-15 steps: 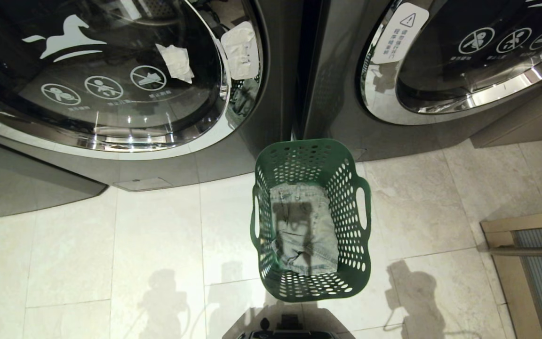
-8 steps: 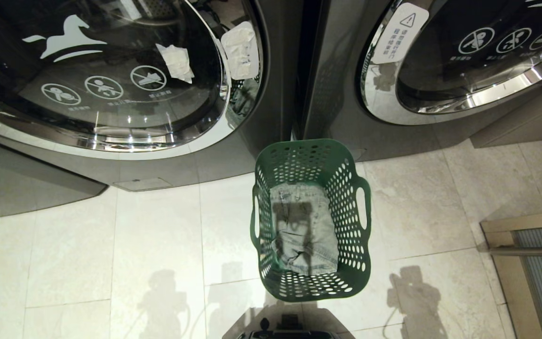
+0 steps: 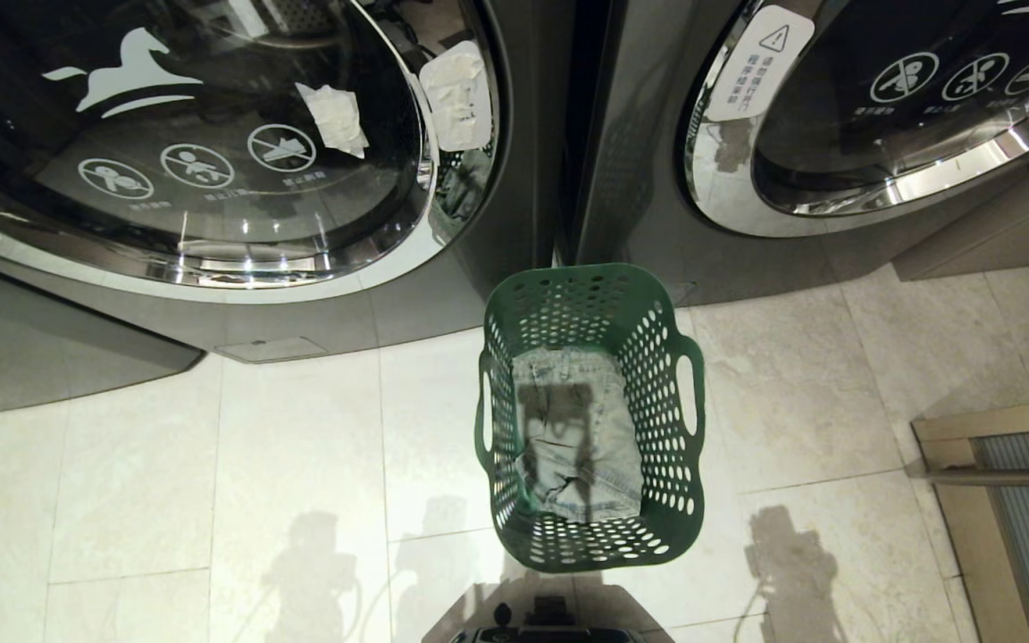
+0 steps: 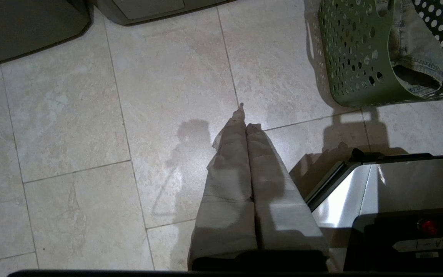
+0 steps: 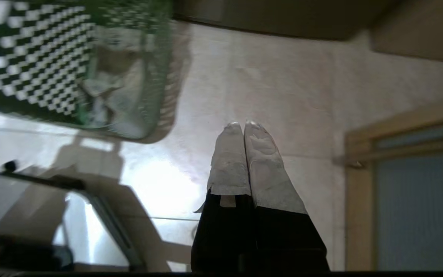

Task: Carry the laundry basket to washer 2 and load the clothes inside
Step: Open the lid of the washing machine

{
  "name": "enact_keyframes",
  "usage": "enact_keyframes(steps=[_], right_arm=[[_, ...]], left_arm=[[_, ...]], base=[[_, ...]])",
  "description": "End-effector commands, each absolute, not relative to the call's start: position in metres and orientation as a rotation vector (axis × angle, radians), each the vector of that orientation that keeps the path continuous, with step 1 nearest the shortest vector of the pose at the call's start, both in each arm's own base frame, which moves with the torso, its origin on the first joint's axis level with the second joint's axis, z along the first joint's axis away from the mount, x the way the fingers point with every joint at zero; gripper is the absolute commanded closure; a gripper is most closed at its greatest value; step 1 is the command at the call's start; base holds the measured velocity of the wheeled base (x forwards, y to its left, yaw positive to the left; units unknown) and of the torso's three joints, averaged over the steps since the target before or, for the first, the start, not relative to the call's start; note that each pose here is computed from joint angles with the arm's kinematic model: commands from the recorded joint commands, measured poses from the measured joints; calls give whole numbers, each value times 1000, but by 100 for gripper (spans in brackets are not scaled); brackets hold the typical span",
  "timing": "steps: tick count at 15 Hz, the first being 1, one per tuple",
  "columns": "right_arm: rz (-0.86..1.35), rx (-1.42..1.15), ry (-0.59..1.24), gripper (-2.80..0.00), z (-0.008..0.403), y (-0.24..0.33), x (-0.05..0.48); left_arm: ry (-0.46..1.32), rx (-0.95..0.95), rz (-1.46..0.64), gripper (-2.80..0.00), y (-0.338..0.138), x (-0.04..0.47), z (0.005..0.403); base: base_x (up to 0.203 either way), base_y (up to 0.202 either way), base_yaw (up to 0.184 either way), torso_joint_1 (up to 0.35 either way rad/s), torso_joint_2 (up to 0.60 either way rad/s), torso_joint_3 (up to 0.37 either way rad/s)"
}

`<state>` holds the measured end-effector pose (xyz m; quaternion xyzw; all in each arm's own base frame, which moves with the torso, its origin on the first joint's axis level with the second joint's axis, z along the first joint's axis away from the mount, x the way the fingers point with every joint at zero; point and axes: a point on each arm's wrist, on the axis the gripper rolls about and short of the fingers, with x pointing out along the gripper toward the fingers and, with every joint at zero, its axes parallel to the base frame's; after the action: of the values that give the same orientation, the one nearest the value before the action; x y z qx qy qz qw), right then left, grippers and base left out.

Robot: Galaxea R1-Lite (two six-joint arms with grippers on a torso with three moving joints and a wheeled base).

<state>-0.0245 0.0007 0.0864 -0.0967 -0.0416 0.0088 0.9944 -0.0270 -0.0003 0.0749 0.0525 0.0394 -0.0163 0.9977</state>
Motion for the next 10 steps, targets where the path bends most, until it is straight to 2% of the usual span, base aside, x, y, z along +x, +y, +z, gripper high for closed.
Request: enact_keyframes(steps=[1,3,6,10], right_arm=[[-31,-130,-66,0,83,-1,-23],[-6,-3,13,0,75,0,-23],[20,-159,2,0,75,1,-23],[40,-178,-2,0,75,1,-23]], left_arm=[[78,103,-30,0,0,-27,75],[78,99,-30,0,0,-27,75],[77,98,-30,0,0,-27,75],[78,99,-31,0,0,-27,75]], base=[[0,0,0,0,0,0],[0,0,0,0,0,0],[0,0,0,0,0,0],[0,0,0,0,0,0]])
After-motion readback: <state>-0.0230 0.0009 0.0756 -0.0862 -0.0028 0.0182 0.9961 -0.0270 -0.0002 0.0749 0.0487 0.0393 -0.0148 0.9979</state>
